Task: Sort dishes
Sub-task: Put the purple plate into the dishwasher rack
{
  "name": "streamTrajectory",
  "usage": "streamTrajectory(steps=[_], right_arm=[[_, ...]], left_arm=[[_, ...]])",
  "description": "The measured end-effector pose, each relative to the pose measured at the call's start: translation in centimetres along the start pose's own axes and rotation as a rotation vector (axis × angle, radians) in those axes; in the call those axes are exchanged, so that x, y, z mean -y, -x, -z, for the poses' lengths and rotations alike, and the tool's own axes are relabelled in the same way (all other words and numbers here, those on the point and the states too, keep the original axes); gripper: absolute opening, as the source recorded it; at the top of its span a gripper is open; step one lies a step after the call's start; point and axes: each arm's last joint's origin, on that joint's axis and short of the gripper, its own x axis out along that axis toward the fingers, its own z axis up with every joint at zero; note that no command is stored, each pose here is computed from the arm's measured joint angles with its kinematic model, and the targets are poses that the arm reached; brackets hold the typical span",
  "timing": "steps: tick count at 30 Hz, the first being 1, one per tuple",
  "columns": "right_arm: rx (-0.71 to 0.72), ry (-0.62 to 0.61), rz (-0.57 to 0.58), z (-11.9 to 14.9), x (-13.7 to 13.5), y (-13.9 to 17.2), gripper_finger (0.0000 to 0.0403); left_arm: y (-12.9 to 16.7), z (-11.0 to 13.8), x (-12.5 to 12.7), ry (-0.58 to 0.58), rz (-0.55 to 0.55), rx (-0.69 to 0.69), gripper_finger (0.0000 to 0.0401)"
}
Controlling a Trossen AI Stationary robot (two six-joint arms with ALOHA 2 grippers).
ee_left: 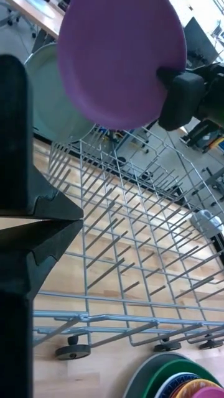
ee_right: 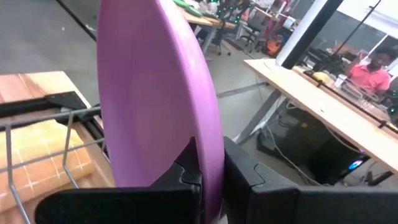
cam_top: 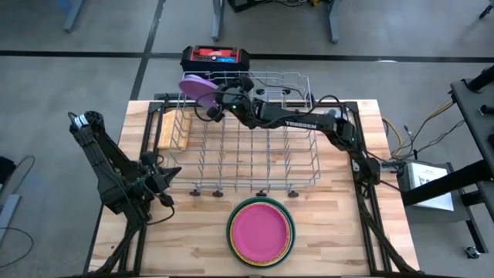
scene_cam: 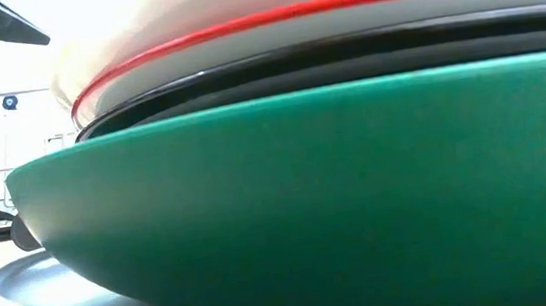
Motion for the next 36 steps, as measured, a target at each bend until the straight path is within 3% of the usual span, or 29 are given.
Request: streamTrajectory(steps=[6,10,20,36], right_arm=[[0.045,-0.011,0.008,-2.2,2.1,1.9,0.0018],[0.079,-0.053,-0.076,-2.9,2.4,2.4,0.0018],[-0.001,-0.015,-0.091,-0.1,0.7,0.6,0.0018],[-0.047,0.019,-0.089,2.0,-0.4,-1.3,0.0018]], left_arm=[[0.0,0.0,0.0,0.000,0.000,0.000,0.0000],[0.0,0.0,0.0,-0.001,0.000,0.000,0.0000],[0.0,0.0,0.0,0.003,0.000,0.000,0.0000],[0.0,0.0,0.0,0.003,0.000,0.000,0.0000]])
